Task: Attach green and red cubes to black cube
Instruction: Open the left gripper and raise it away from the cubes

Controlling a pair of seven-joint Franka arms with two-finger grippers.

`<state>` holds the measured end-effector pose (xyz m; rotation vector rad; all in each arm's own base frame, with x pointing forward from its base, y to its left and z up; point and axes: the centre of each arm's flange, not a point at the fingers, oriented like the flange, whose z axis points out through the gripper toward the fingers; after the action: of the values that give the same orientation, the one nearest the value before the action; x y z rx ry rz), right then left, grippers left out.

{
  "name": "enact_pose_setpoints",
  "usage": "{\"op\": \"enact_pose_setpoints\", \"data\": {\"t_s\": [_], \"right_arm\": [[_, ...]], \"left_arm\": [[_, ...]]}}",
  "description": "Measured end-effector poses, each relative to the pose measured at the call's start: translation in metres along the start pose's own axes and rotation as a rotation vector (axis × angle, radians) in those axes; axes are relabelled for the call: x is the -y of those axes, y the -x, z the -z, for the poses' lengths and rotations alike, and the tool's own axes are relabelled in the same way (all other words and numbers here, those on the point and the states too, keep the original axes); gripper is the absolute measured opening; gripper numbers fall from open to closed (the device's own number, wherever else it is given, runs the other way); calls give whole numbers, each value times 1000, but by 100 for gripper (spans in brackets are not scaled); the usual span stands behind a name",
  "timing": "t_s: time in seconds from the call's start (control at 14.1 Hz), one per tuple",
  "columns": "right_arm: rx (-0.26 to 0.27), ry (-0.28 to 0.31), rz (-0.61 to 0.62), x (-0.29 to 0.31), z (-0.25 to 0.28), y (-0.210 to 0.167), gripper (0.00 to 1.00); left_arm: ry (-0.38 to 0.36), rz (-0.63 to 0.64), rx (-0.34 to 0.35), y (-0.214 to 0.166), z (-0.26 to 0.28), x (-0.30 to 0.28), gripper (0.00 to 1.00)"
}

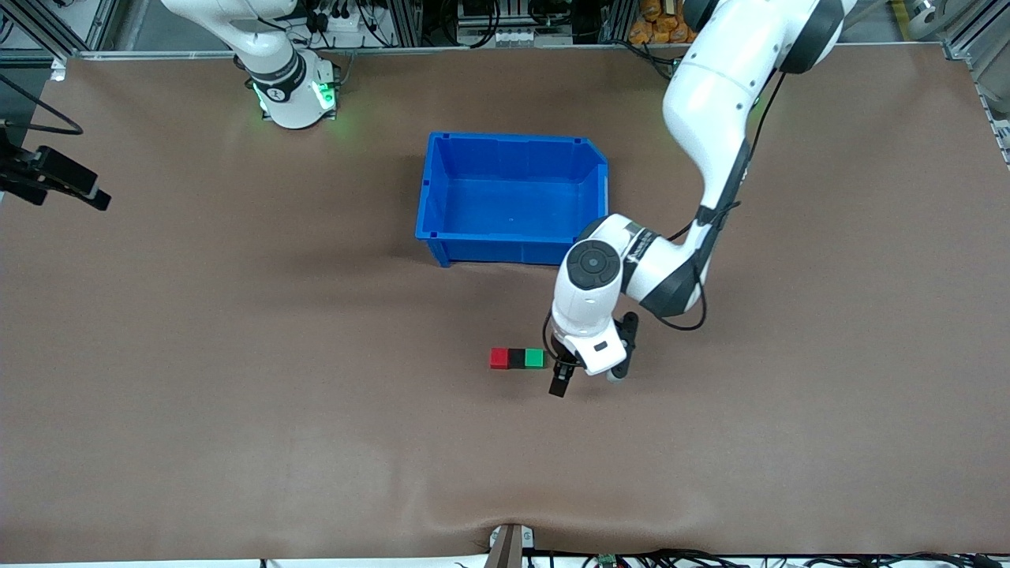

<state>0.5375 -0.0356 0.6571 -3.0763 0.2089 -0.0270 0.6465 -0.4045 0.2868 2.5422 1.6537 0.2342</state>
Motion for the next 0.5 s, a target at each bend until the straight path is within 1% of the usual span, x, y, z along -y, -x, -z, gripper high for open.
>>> {"op": "enact_pose_setpoints", "data": {"t_s": [0.14,0.28,0.43,0.5], "right_arm": [[-14,42,9,0,13,-2,100],[0,80,15,1,17,0,100],[9,86,15,1,17,0,100],[22,81,20,1,15,1,100]], "left_arm": [[-15,-86,3,-47,41,-4,100],[-18,-150,26,-100,79,3,100],[-36,-220,58,-146,108,18,100],[-47,-252,74,-166,120,26,100]]}}
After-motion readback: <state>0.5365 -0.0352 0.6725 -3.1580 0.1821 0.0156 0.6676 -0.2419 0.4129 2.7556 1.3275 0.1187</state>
